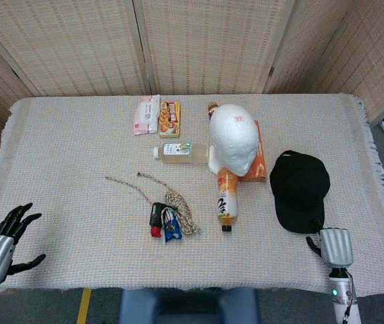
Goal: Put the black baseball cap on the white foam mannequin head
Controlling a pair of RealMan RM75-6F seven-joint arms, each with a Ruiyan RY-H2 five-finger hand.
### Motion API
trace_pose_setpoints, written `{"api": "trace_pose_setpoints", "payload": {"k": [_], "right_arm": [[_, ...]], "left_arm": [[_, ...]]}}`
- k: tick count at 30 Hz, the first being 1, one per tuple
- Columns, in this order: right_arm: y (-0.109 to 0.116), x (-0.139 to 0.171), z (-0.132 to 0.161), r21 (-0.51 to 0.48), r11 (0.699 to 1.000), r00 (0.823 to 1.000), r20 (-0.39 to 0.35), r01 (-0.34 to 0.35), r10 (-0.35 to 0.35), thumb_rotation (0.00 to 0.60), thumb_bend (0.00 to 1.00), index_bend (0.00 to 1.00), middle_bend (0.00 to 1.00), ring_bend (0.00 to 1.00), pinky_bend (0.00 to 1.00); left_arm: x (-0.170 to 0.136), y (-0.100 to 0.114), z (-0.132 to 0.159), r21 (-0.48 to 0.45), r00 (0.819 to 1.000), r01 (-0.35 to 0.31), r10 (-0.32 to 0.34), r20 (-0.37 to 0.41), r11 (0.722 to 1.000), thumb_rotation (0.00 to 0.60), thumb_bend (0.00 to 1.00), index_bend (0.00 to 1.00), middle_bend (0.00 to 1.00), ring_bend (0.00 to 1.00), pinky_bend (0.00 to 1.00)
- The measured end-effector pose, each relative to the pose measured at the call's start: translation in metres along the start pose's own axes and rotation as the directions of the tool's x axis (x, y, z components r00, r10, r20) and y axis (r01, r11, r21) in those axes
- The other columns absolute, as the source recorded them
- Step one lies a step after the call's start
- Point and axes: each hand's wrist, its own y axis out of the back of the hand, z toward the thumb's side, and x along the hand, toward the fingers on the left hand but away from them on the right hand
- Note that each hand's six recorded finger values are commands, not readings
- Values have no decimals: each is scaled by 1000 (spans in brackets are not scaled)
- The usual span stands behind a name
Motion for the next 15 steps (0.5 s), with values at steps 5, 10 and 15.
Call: {"api": "trace_pose_setpoints", "payload": {"k": [5,10,15], "right_arm": [[1,-6,1,-6,1000,1000,8,10,-10,600,191,468,1000,1000,1000],[-1,-11,2,-4,1000,1000,19,10,-9,600,195,467,1000,1000,1000],[-4,-16,5,-4,1000,1000,20,4,-4,600,195,467,1000,1000,1000]], "left_arm": [[0,5,-3,-9,1000,-12,12,-9,1000,600,168,241,89,94,281],[-1,3,-3,-3,1000,1,-1,-9,1000,600,169,242,89,95,281],[-1,4,-4,-1,1000,0,0,-13,1000,600,169,242,89,96,281]]}}
